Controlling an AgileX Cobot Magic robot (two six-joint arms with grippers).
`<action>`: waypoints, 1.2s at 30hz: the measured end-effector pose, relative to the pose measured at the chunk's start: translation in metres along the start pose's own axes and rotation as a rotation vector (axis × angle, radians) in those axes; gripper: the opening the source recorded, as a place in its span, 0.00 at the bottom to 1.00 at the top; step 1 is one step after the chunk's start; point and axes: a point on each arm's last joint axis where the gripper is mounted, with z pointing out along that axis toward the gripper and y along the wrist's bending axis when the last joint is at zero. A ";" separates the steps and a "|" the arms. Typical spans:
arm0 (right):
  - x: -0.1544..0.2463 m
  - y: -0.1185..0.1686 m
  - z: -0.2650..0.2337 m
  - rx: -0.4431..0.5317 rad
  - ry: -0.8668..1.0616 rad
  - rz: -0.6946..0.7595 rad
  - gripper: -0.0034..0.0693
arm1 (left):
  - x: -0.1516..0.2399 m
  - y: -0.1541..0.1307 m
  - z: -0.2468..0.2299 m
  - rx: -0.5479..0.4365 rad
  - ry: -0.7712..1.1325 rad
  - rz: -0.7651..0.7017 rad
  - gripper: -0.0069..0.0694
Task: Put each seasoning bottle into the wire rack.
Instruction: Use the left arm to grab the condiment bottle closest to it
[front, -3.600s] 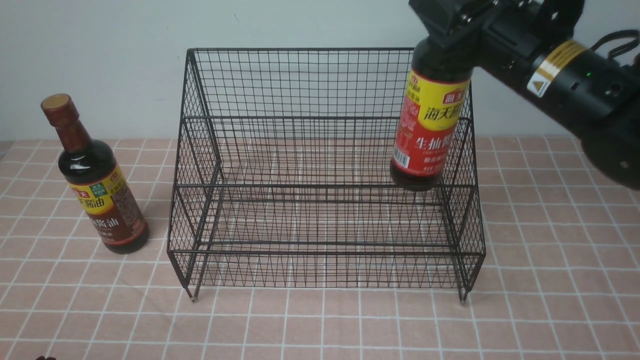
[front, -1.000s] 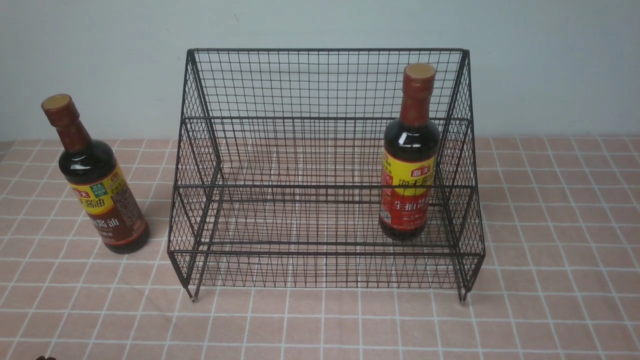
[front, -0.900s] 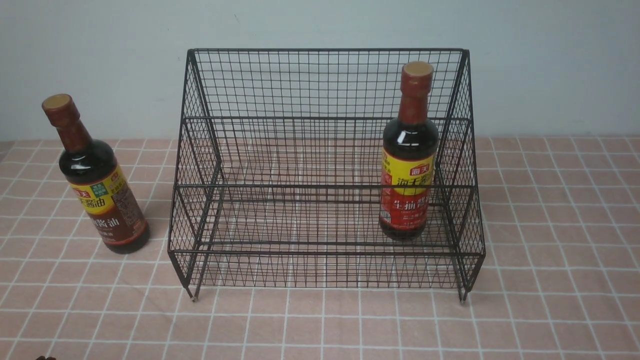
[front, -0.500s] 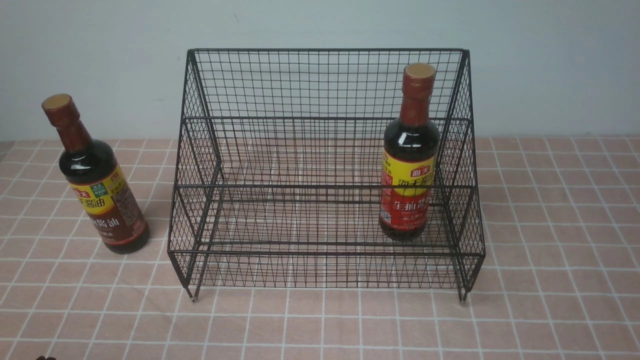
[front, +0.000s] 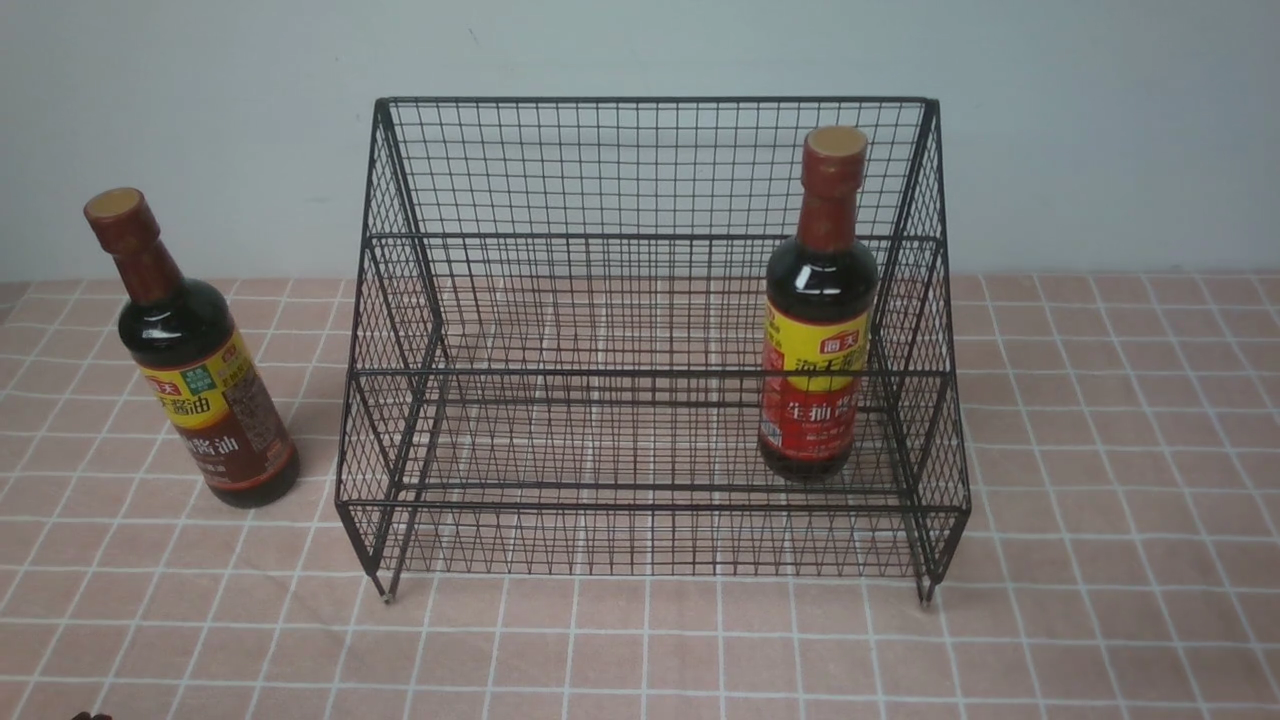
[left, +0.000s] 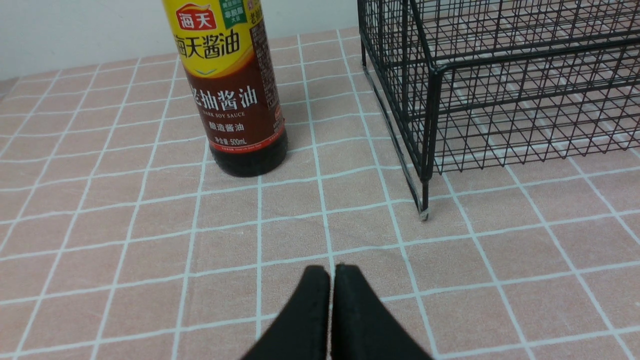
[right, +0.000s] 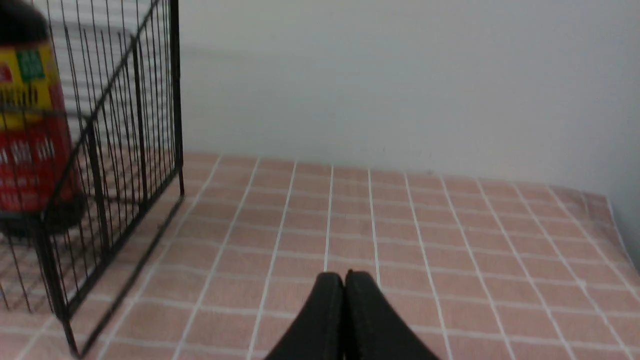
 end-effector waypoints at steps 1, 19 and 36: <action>0.002 0.000 0.000 -0.002 0.007 -0.001 0.03 | 0.000 0.000 0.000 0.000 0.000 0.000 0.08; 0.012 0.003 0.000 -0.029 0.089 0.028 0.03 | 0.000 0.000 0.000 0.000 0.000 0.000 0.08; 0.012 -0.002 0.000 0.035 0.093 0.121 0.03 | 0.000 0.000 0.000 0.000 0.000 0.000 0.08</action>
